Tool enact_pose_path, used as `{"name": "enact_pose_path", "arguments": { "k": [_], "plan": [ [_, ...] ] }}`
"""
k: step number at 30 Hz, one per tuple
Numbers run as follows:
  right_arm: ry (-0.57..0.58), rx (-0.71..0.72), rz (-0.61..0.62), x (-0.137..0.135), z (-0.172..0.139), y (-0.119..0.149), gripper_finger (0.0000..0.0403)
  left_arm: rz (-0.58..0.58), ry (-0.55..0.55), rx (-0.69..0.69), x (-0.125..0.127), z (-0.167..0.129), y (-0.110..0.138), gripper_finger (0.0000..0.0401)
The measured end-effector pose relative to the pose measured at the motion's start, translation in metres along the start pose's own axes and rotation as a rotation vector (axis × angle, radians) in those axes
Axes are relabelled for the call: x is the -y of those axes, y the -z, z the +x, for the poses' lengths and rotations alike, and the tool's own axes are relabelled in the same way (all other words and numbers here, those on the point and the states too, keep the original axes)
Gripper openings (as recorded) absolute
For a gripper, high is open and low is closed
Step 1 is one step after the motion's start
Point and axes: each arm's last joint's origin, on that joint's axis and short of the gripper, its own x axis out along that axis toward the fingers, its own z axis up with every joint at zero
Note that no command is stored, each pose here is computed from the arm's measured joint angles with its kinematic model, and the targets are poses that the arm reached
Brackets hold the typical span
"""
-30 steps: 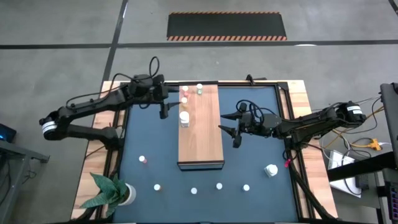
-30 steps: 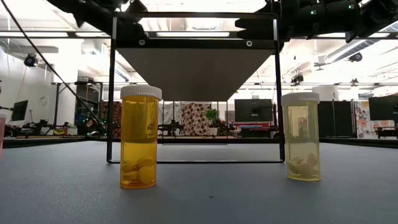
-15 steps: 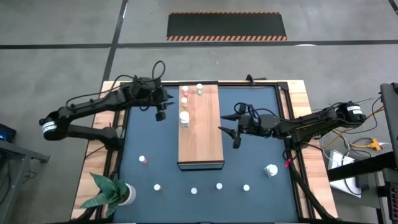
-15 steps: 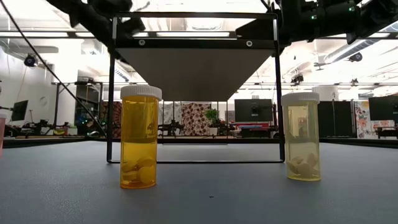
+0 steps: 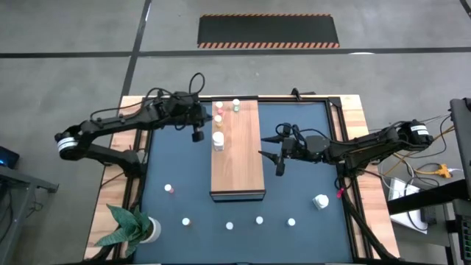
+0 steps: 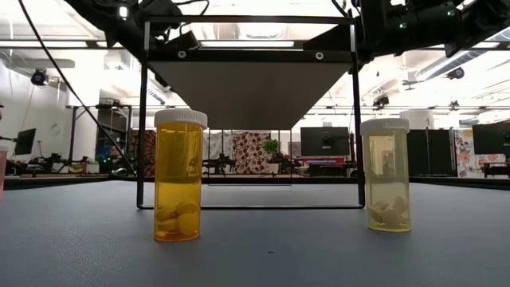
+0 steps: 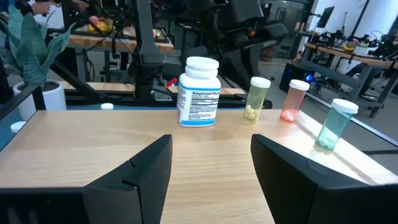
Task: Pick and place medicine bottles onto shelf by color
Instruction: Put the white medicine bottle on the shelf aligned with the white pill bottle
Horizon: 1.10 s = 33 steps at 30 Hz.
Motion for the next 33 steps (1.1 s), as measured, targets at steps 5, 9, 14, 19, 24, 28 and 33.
{"name": "enact_pose_path", "arguments": {
  "k": [5,9,14,19,24,28,33],
  "plan": [
    [0.000,0.000,0.000,0.0000,0.0000,0.0000,0.0210,-0.015,0.002,0.018,-0.0004,-0.0011,-0.0018,0.0012],
    [0.000,0.000,0.000,0.0000,0.0000,0.0000,0.0210,-0.022,0.018,0.026,0.0000,-0.0011,-0.0021,0.0012],
    [0.001,0.000,0.001,0.0000,0.0000,0.0000,0.0210,-0.024,0.038,0.041,0.0004,-0.0012,-0.0029,0.0012],
    [0.001,0.000,0.002,0.0000,0.0000,0.0000,0.0210,-0.022,0.034,0.065,0.0000,-0.0013,-0.0053,0.0012],
    [0.001,0.000,0.003,0.0000,0.0000,0.0000,0.0210,-0.024,0.051,0.084,0.0002,-0.0014,-0.0065,0.0012],
    [0.001,-0.001,0.001,0.0000,0.0000,0.0000,0.0210,-0.045,0.053,0.085,0.0002,-0.0014,-0.0065,0.0012],
    [0.001,-0.002,-0.003,0.0000,0.0000,0.0001,0.0210,-0.046,0.053,0.085,0.0002,-0.0014,-0.0065,0.0012]
  ]
}}
